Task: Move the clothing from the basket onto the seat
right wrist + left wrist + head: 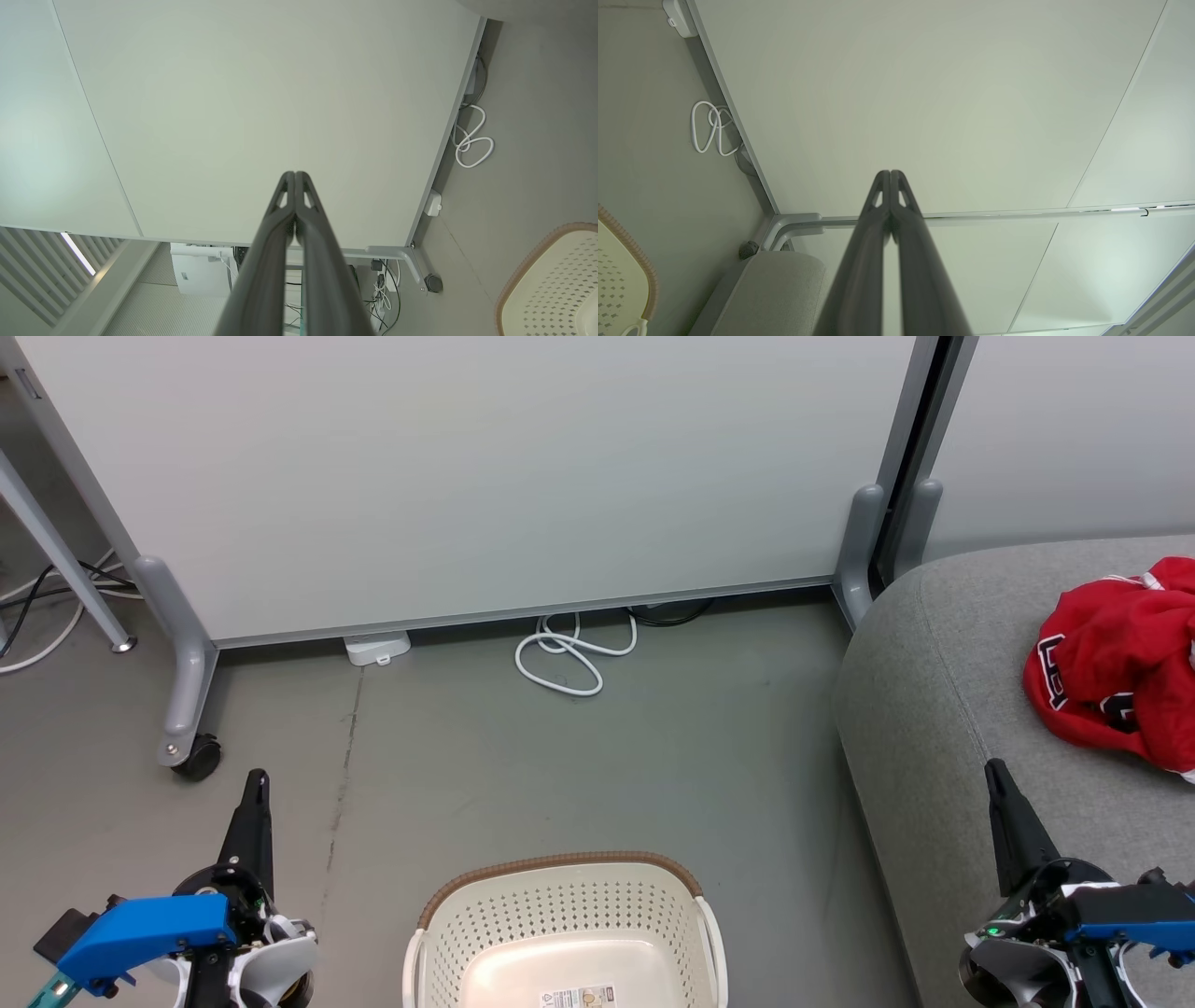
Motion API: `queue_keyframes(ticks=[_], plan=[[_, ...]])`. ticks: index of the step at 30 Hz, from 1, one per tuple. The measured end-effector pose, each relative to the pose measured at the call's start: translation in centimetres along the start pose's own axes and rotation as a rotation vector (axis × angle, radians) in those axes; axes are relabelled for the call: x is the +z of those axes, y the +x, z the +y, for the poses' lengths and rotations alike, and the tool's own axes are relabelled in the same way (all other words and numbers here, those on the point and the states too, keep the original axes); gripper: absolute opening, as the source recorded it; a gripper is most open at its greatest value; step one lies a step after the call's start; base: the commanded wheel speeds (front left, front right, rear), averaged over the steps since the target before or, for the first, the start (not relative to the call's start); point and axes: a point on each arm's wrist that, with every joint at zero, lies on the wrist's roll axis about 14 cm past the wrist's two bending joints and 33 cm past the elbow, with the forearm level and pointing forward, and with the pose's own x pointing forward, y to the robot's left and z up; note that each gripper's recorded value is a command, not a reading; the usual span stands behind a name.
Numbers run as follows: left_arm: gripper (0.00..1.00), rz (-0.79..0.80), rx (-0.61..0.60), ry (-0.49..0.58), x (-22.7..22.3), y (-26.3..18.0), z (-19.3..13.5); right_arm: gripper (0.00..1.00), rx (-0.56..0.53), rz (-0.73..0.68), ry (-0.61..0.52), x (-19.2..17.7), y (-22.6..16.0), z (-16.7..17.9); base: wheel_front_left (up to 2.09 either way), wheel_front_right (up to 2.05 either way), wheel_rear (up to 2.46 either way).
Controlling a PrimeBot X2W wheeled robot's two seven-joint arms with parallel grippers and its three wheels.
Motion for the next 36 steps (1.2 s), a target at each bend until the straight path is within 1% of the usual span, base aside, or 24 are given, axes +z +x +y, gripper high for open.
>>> queue_keyframes(ticks=[36], plan=[[0.0, 0.0, 0.0, 0.0, 0.01, 0.0, -0.01, 0.0, 0.001, 0.0, 0.0, -0.01, 0.01, 0.02, 0.0, 0.0, 0.0]])
